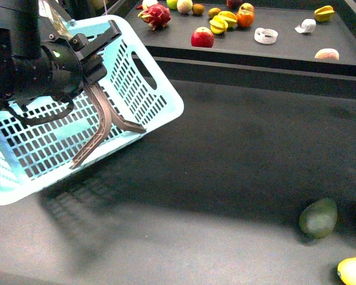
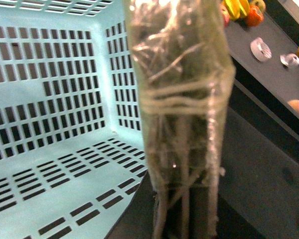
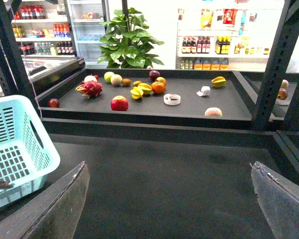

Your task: Pick mango with right arm and hold basket with left

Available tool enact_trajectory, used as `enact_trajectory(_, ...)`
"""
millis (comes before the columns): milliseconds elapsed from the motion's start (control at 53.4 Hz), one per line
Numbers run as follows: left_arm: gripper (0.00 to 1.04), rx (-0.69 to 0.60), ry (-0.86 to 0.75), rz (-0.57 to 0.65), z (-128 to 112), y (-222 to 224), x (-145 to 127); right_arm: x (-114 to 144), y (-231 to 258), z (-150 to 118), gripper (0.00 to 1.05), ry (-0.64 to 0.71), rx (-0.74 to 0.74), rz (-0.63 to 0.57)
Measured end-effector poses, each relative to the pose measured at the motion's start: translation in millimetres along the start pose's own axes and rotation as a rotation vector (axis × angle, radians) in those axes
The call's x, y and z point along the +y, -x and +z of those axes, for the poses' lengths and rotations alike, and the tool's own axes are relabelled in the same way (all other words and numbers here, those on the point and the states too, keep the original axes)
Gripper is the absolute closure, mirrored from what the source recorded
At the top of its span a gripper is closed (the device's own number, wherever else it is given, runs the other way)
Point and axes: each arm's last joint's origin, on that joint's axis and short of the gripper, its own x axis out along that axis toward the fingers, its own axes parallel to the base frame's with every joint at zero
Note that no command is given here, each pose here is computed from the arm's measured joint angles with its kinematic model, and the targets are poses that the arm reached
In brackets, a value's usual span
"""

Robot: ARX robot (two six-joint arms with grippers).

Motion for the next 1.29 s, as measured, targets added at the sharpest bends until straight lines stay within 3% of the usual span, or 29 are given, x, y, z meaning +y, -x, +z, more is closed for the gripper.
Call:
enact_trajectory(393,0.96,0.046,-0.241,-0.324,-11.8,87.7,-21.1,0.0,0.0,0.0,0.08,0.000,0.000,0.000)
enact_trajectory(506,0.96,0.057,-0.337,-0.451,-24.9,115.6,-26.6,0.0,0.0,0.0,0.08,0.000,0.000,0.000)
enact_trajectory(712,0.96,0.087,-0.464,-0.570,-49.3,143.5,-23.8,0.0,0.0,0.0,0.08,0.000,0.000,-0.001)
enact_trajectory(1049,0.96,0.075,-0.548,-0.654,-65.8,143.2,-39.1,0.0,0.0,0.0,0.08,0.000,0.000,0.000)
enact_trajectory(1293,0.96,0.080,-0.567,-0.637,-72.9,132.7,-44.6,0.0,0.0,0.0,0.08,0.000,0.000,0.000)
